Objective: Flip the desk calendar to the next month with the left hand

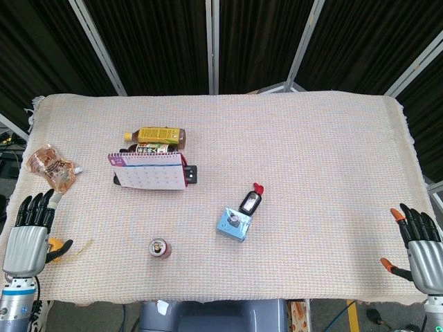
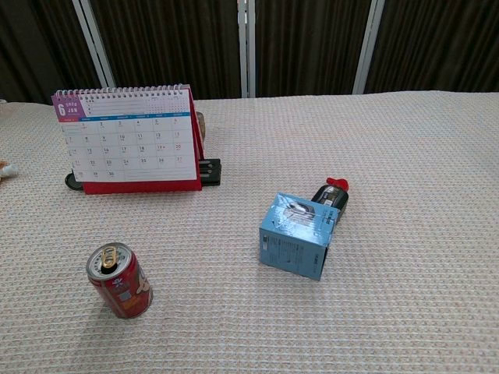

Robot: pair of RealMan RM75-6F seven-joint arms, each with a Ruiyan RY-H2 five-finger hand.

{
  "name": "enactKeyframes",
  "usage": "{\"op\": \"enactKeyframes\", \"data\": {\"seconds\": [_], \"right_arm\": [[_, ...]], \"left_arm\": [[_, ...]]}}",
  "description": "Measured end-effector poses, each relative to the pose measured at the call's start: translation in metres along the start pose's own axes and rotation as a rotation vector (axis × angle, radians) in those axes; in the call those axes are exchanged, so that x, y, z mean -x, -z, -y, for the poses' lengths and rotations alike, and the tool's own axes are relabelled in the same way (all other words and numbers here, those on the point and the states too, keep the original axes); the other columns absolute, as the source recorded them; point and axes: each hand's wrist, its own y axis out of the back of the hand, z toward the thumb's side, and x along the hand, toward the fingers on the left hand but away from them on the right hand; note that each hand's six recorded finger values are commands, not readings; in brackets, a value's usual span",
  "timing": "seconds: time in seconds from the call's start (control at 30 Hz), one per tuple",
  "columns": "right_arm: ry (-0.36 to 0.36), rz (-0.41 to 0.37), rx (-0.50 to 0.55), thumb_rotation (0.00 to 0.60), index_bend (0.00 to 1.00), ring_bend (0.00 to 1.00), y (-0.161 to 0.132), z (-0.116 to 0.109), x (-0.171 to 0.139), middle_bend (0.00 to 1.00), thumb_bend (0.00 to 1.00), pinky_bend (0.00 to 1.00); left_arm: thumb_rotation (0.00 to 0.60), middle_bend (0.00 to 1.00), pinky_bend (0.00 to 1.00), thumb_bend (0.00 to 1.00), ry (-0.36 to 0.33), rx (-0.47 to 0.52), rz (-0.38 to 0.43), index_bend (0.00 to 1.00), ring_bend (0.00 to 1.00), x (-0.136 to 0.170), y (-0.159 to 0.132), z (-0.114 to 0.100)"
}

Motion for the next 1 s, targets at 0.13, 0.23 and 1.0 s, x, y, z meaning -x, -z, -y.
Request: {"op": "enactKeyframes", "data": {"seconds": [0.13,0.23,1.0], "right_arm": [[0.0,0.0,0.002,0.6,0.0,0.0,0.0,0.0,0.0,0.0,0.03,0.0],[0.0,0.0,0.001,0.6,0.0,0.0,0.0,0.0,0.0,0.0,0.03,0.0],[0.013,-0.001,0.031,0.6,0.0,0.0,0.0,-0.008,0.0,0.0,0.02,0.0]], "left_arm": [[0.6,0.0,0.0,0.0,0.004,-0.001,0.0,0.0,0.0,0.0,0.0,0.001],[0.6,0.0,0.0,0.0,0.009,-0.001,-0.002,0.0,0.0,0.0,0.0,0.002],[0.6,0.63,0.55,0.96,0.098,0.322,-0.177,0.0,0.65,-0.025,0.008,0.02]]}}
